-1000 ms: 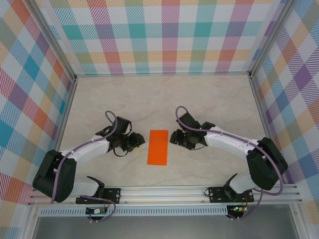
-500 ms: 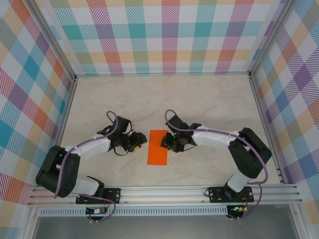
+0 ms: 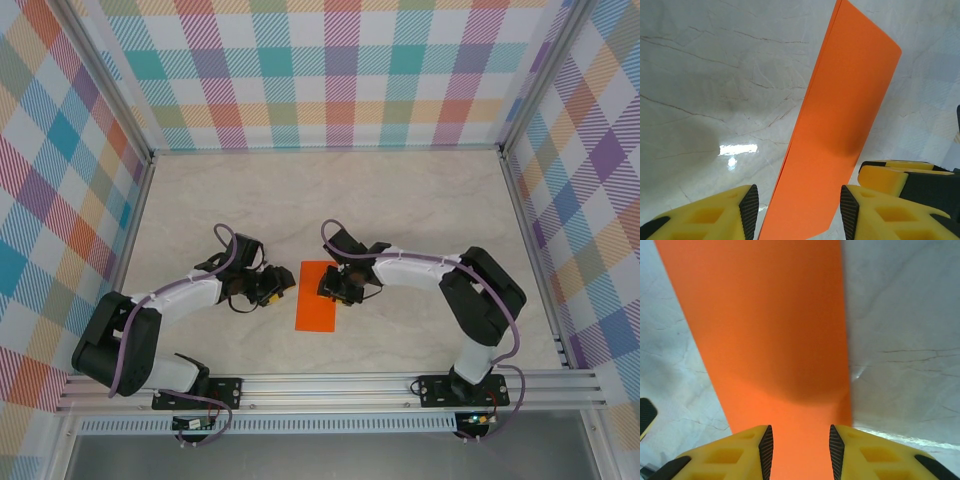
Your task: Fold a paper plane with a square sheet of paper (pick it up from the middle)
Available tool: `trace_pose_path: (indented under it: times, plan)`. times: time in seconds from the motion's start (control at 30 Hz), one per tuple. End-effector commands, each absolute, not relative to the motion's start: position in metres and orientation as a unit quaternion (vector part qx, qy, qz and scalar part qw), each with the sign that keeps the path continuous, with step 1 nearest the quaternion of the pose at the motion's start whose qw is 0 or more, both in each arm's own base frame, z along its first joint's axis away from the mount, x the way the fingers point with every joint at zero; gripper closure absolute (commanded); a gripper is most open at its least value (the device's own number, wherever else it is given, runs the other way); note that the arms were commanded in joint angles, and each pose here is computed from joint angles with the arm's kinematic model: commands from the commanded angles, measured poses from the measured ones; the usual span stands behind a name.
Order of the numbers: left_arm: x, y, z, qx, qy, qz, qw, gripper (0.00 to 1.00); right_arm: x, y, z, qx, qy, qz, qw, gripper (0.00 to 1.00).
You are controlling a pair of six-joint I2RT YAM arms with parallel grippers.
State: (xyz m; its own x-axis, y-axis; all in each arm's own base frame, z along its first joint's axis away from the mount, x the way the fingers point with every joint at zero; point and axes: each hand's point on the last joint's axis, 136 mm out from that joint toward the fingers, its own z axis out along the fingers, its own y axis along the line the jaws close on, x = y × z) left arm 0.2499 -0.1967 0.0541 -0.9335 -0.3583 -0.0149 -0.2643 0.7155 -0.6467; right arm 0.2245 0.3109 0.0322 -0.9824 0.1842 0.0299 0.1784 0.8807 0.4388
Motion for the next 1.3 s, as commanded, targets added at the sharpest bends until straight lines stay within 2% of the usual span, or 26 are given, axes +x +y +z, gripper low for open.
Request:
trace_pose_path:
  times: [0.0, 0.53, 0.9, 1.1, 1.27]
  plan:
    - [0.248, -0.197, 0.051, -0.170, 0.921, -0.344, 0.059, 0.51, 0.219, 0.305, 0.023, 0.086, 0.976, 0.200, -0.003, 0.62]
    - [0.247, -0.208, 0.046, -0.161, 0.924, -0.344, 0.047, 0.49, 0.205, 0.283, 0.003, 0.094, 0.983, 0.159, -0.020, 0.65]
    - [0.244, -0.218, 0.039, -0.148, 0.929, -0.338, 0.035, 0.50, 0.209, 0.294, 0.011, 0.089, 0.978, 0.190, -0.016, 0.75]
    - [0.240, -0.222, 0.036, -0.141, 0.931, -0.337, 0.027, 0.52, 0.206, 0.293, 0.006, 0.104, 0.972, 0.208, -0.024, 0.76]
    - [0.239, -0.223, 0.034, -0.140, 0.932, -0.335, 0.024, 0.54, 0.216, 0.303, 0.032, 0.089, 0.966, 0.242, 0.004, 0.72]
